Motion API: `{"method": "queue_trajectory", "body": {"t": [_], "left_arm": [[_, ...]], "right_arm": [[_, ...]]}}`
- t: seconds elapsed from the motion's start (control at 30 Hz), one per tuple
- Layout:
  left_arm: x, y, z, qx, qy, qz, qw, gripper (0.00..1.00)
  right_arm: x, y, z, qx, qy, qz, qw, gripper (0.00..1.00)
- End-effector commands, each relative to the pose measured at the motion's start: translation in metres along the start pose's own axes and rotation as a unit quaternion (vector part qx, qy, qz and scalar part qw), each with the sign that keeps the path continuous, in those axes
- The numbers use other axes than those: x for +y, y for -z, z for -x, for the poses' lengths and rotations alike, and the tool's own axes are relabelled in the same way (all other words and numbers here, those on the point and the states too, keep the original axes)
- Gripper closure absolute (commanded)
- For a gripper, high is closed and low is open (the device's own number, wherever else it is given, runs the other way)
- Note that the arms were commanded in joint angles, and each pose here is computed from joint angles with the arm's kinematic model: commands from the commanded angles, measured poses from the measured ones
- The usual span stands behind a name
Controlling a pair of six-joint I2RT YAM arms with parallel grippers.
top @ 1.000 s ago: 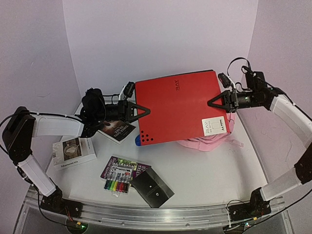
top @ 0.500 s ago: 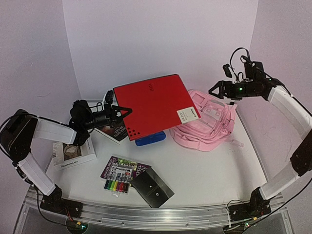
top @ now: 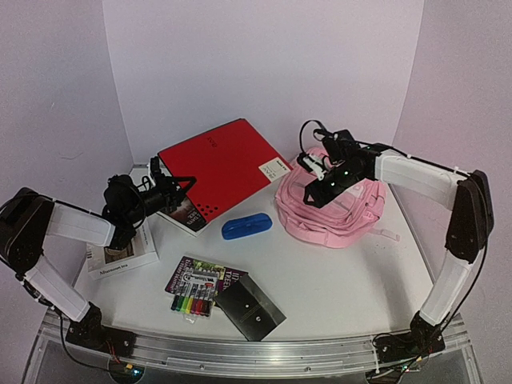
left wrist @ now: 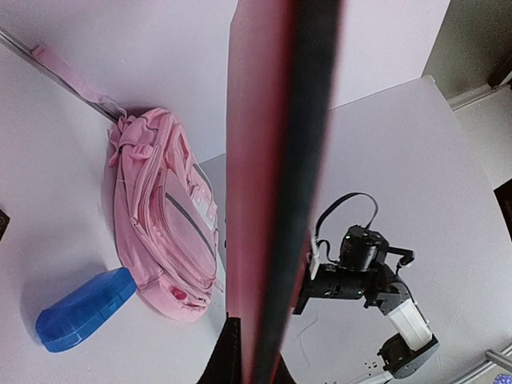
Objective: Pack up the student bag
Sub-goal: Place the files in the student bag.
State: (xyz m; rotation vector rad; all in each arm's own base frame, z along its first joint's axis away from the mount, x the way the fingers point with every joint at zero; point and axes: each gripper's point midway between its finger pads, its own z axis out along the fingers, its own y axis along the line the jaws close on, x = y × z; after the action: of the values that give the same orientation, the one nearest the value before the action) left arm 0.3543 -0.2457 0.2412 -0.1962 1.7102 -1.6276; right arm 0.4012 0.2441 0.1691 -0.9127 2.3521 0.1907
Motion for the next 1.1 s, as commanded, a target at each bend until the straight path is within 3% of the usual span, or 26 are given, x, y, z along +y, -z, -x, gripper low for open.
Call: {"method": "queue_trajectory", "body": {"t": [0.0,0.17,0.63,0.7,0.87,1.07], "left_arm": [[-0.059,0.016,0.031,-0.070,-0.085,-0.056,0.992,1.00],[-0.054,0.026,0.037,-0.092,-0.104,-0.017,0.990,1.00],[-0.051,0.030,0.038,-0.100,-0.114,0.003,0.988,1.00],[-0.051,0.031,0.039,-0.102,-0.114,0.004,0.988,1.00],[-0.049,0.030,0.038,-0.099,-0.112,0.006,0.989,1.00],[-0.048,0.028,0.033,-0.084,-0.104,0.003,0.991,1.00]], "right_arm": [[0.000,-0.022,0.003,0.023,0.041,-0.020,0.999,0.43],[0.006,-0.047,-0.010,0.055,0.046,-0.003,0.997,0.43],[-0.001,-0.084,-0.045,0.127,0.075,-0.017,0.989,0.52],[-0.001,-0.085,-0.046,0.131,0.076,-0.016,0.988,0.59],[-0.002,-0.075,-0.034,0.124,0.071,-0.017,0.990,0.98],[0.002,-0.026,0.019,0.051,0.039,-0.002,0.998,1.00]]}}
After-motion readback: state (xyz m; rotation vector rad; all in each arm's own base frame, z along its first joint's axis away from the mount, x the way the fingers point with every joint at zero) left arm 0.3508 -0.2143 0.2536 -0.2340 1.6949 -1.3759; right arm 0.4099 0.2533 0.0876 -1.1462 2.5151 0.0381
